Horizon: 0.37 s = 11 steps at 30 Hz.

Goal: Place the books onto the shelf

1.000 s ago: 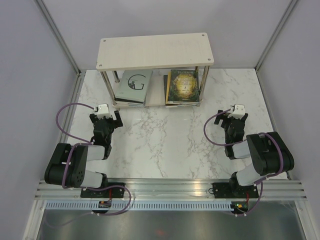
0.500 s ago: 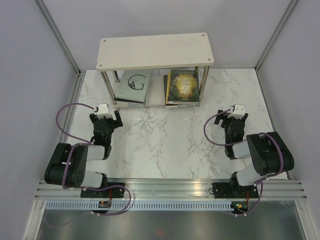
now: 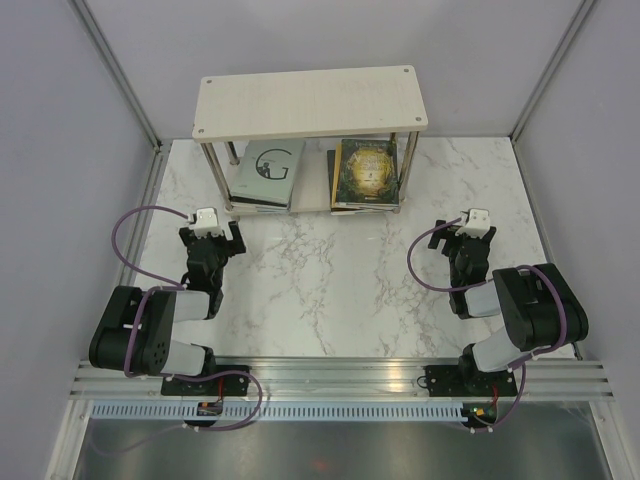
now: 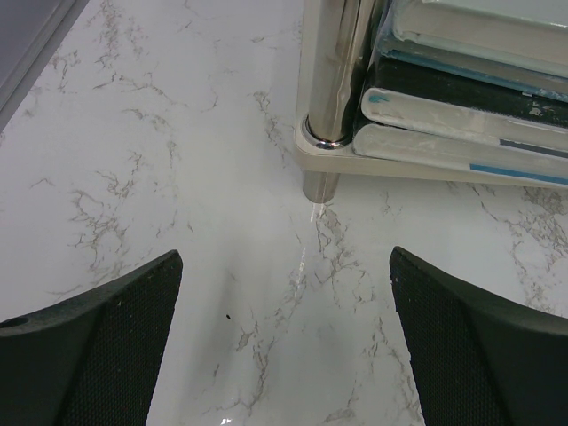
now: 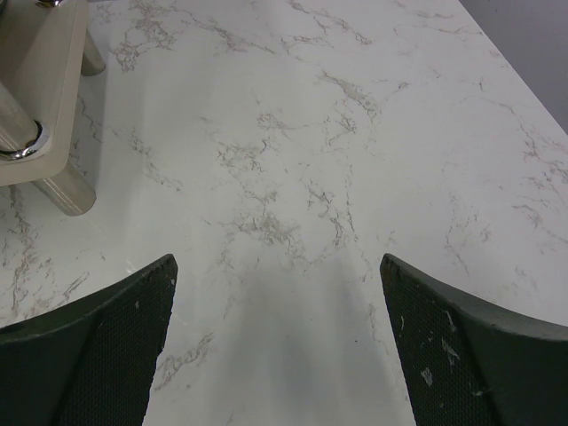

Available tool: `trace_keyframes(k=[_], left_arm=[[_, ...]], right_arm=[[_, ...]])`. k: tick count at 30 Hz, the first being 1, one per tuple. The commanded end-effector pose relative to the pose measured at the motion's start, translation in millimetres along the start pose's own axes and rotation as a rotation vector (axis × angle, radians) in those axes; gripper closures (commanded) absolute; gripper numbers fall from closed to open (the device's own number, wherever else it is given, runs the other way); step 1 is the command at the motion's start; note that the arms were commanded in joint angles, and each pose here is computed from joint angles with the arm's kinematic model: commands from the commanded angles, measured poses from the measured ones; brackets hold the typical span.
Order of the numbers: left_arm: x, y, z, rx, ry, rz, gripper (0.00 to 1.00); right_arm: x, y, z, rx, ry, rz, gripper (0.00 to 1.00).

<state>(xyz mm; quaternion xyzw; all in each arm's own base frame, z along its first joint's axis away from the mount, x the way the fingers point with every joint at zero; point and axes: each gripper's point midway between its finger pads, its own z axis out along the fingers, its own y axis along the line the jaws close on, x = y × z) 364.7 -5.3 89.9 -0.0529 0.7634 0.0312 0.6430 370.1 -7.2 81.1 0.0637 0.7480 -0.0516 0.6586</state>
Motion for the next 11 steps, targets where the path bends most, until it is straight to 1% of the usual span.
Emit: trace_keyframes(k=[1, 11], left_arm=[[-24.9, 2.8, 5.6, -0.013, -0.086, 0.021, 0.0], [-23.8, 3.0, 5.4, -0.013, -0.083, 0.021, 0.0]], right_arm=[[-13.2, 3.3, 2.0, -0.017, -0.044, 0.022, 0.02], [-11.9, 3.6, 3.0, -0.017, -0.038, 0.022, 0.02]])
